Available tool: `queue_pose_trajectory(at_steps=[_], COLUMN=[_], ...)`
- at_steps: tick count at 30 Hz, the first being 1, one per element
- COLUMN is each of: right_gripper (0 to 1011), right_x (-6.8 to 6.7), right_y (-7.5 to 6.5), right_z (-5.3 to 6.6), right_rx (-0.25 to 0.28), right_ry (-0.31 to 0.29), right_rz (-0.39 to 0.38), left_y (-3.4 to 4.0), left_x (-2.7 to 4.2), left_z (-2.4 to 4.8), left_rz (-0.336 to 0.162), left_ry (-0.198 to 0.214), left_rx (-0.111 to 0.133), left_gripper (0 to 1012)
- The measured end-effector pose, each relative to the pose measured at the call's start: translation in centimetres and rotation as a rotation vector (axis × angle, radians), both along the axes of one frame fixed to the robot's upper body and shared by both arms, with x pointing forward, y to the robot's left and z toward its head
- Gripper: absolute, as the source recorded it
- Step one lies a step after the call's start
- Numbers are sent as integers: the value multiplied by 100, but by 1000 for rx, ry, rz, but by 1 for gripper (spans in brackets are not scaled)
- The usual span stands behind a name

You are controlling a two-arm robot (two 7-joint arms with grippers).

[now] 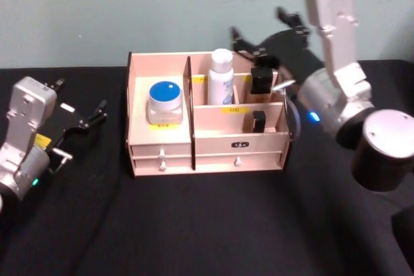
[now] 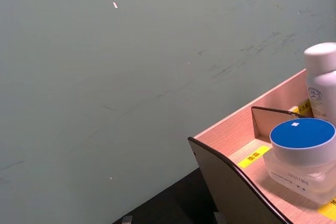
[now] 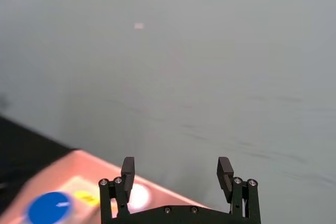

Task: Pick up the facial cleanser and watermelon frost from the table and place them into the tiered storage box.

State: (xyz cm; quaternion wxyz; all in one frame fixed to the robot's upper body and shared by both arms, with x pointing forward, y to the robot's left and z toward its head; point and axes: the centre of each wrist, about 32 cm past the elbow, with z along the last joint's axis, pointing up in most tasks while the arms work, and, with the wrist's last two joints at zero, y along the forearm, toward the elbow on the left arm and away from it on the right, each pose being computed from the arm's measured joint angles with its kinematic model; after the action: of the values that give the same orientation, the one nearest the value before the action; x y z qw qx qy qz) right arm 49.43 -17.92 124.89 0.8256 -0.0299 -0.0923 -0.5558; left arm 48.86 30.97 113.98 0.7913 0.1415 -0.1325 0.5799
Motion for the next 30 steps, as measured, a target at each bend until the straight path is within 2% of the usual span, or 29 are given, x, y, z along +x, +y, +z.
queue_pose_trajectory(at_steps=[5,13,25,30], right_gripper=[1000,1002,1002,1002], right_x=[-36,-59,-22,10], right_y=[-114,-262,-350,-366], right_z=[-73,-268,-566,-649], right_rx=[14,34,20,7], right_ry=[-25,-10,93,123], right_rz=[-102,-230,-239,-246], left_y=[0,0,0,0], left_x=[0,0,0,0], left_z=[0,0,0,0], left_rz=[0,0,0,0], left_ry=[0,0,0,0], left_rx=[0,0,0,0], left_gripper=[1001,1001,1001,1001])
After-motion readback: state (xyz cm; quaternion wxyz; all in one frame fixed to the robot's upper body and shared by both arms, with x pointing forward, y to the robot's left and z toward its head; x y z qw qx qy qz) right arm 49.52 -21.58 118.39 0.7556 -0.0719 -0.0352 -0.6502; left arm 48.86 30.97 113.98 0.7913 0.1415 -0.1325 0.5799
